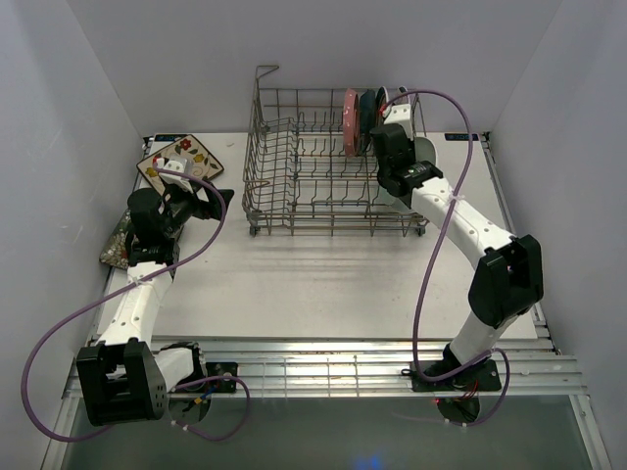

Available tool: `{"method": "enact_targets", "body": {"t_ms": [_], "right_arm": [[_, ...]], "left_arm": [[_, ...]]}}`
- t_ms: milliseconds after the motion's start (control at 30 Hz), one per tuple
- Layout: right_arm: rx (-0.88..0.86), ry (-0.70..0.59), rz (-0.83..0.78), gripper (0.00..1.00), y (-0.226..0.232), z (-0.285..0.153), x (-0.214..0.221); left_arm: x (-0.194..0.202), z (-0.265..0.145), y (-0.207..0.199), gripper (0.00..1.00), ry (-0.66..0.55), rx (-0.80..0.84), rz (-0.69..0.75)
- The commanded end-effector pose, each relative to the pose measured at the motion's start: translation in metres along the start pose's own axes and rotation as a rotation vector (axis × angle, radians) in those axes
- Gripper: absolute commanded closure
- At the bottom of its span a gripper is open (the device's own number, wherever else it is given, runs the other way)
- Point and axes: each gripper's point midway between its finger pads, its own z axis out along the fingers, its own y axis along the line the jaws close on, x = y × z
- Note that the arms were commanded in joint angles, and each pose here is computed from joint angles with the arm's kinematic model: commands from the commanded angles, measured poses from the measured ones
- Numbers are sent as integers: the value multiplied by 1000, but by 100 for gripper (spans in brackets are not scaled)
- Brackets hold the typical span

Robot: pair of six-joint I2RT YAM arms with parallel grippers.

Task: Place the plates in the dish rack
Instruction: Insert the plate into the dish rack.

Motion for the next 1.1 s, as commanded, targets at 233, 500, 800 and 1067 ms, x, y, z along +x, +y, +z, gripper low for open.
{"method": "enact_targets", "body": {"t_ms": [233, 500, 800, 1067], "right_arm": [[44, -130, 105, 92, -4, -1, -54], [10, -108, 83, 92, 10, 7, -50], [6, -91, 79, 90, 14, 12, -44], [9, -90, 84, 80, 11, 9, -43]], "left_arm": [[-2, 0, -2, 2, -9, 9, 18], [-1, 0, -1, 2, -6, 7, 18], [-3, 0, -2, 2, -11, 10, 21], [-1, 0, -2, 2, -5, 10, 17]]}}
